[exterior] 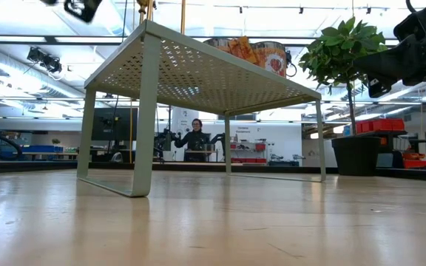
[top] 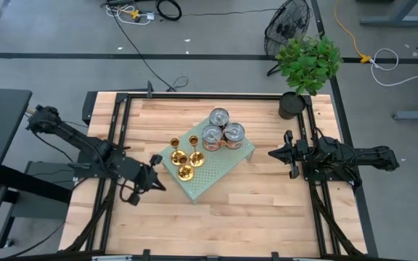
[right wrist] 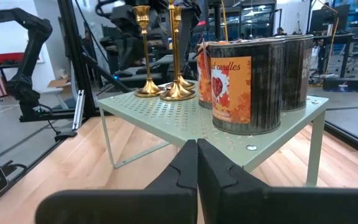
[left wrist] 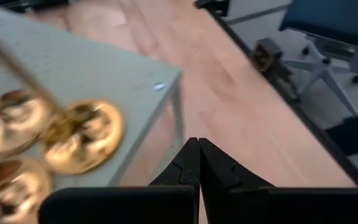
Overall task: Pick & Place candle stick holders
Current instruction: Return to Home Position
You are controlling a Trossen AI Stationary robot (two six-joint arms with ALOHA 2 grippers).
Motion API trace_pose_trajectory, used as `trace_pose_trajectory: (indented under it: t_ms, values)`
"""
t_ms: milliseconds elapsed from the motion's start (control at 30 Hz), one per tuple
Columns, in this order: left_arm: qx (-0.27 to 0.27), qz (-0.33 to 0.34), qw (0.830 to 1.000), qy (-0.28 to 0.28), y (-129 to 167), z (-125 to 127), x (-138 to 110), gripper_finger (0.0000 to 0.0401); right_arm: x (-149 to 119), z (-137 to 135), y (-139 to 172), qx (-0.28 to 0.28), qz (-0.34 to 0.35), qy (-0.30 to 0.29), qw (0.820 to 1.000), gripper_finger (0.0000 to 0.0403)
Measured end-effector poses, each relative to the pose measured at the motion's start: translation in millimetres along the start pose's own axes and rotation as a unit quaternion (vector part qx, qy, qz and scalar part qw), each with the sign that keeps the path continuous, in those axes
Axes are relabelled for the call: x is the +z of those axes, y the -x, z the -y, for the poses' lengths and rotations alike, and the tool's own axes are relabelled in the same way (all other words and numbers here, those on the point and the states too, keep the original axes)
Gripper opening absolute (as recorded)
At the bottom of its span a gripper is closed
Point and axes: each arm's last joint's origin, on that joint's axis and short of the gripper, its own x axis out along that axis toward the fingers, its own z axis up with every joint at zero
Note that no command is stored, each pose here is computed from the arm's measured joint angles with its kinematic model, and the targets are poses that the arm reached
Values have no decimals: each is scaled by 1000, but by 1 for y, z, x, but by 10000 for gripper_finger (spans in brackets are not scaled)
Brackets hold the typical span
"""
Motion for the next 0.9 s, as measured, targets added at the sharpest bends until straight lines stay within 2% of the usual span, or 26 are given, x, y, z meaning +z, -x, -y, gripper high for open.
trace_pose_trajectory:
  t_ms: [367,667,900]
  values:
    - [74,38,995,55,13,-34,-29,1,0,0,0,0,0,0,1000,3]
    - [107,76,989,71,37,-41,-44,1,0,0,0,0,0,0,1000,3]
    - [144,90,982,83,43,-46,-58,1,0,0,0,0,0,0,1000,3]
